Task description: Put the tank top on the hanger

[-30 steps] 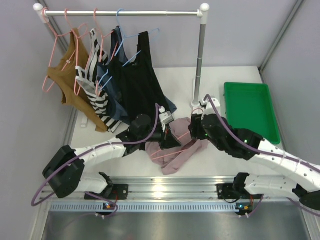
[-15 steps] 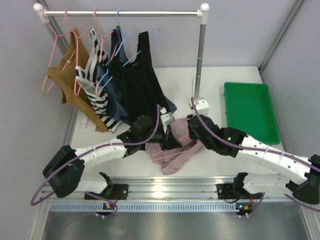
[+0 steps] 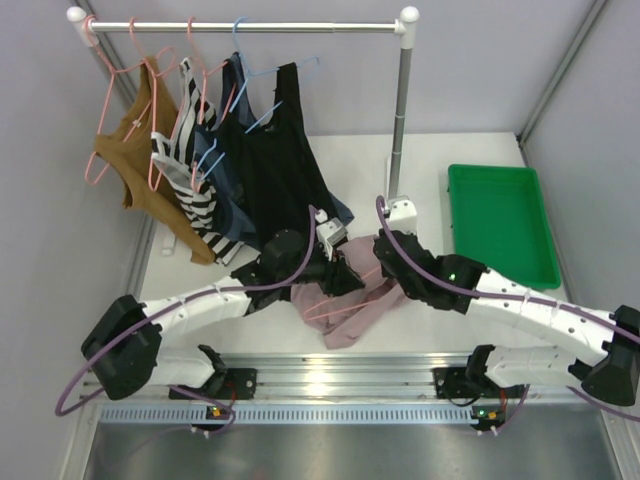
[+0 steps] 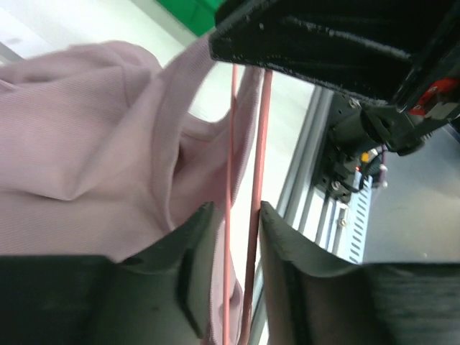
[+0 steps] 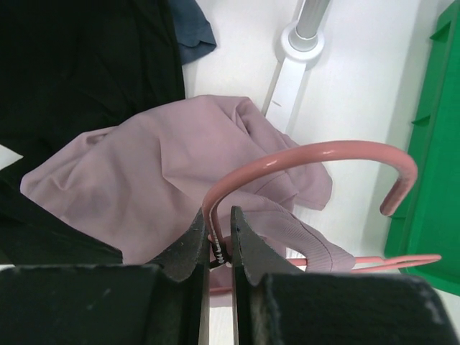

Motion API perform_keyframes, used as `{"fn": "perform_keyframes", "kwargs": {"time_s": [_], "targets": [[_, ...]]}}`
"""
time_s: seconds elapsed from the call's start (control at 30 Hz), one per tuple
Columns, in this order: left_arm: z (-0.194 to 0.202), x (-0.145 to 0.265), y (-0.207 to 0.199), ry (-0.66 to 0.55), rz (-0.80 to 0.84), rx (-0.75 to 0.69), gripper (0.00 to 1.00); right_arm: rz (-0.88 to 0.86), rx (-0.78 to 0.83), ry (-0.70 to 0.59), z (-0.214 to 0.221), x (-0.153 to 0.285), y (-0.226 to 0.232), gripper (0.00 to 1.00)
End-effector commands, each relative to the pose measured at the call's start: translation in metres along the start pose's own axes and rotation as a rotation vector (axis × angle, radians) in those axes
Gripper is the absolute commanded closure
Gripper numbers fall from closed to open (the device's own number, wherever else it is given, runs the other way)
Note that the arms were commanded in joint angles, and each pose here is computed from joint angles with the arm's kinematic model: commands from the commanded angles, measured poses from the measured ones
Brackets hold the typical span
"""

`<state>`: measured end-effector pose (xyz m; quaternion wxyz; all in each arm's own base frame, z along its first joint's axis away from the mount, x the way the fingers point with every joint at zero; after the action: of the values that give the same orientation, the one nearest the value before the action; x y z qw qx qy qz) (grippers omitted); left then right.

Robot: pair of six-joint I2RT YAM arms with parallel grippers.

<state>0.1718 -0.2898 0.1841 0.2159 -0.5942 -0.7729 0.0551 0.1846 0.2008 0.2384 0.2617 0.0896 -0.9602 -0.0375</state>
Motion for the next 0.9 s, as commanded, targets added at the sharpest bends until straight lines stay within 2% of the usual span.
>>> {"fn": "perform_keyframes", "kwargs": {"time_s": [0.0,0.07,0.2,0.33,0.37,0.4,0.5,0.53,0.67,0.87], "targets": [[-0.041,0.009,0.000,-0.139,-0.092,-0.041,0.61,0.025,0.014,-0.031,-0.004,0.003,0.000,1.00],[-0.044,0.012,0.002,-0.142,-0.132,-0.034,0.60,0.031,0.021,-0.029,-0.003,0.003,-0.001,1.00],[-0.054,0.028,0.013,-0.159,-0.312,0.013,0.57,0.038,0.035,-0.020,0.000,0.003,-0.004,1.00],[-0.065,0.052,0.027,-0.197,-0.545,0.081,0.52,0.030,0.037,-0.014,0.003,0.006,-0.006,1.00],[-0.065,0.057,0.028,-0.198,-0.590,0.123,0.52,0.032,0.044,-0.009,0.006,0.006,-0.008,1.00],[-0.054,0.066,0.031,-0.135,-0.650,0.166,0.52,0.037,0.045,-0.006,0.006,0.007,-0.009,1.00],[-0.057,0.086,0.036,-0.137,-0.778,0.300,0.50,0.059,0.040,-0.007,0.009,0.008,-0.015,1.00],[-0.046,0.093,0.035,-0.088,-0.812,0.378,0.50,0.059,0.035,-0.010,0.009,0.009,-0.016,1.00],[-0.017,0.107,0.027,0.003,-0.835,0.525,0.50,0.080,0.033,-0.002,0.011,0.010,-0.019,1.00],[0.045,0.103,0.003,0.120,-0.680,0.760,0.51,0.083,0.020,-0.009,0.010,0.014,-0.023,1.00]]}}
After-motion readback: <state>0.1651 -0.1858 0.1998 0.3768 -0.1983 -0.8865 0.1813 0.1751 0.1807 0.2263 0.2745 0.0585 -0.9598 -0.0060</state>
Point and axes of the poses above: each gripper's point midway between its finger pads, its own x axis back along the fingers, its own y axis along the line the jaws close on, z = x × y, the point moved 6 cm from there along x, back along the fingers, and after that the axes turned 10 degrees about -x, right-handed, at the moved point
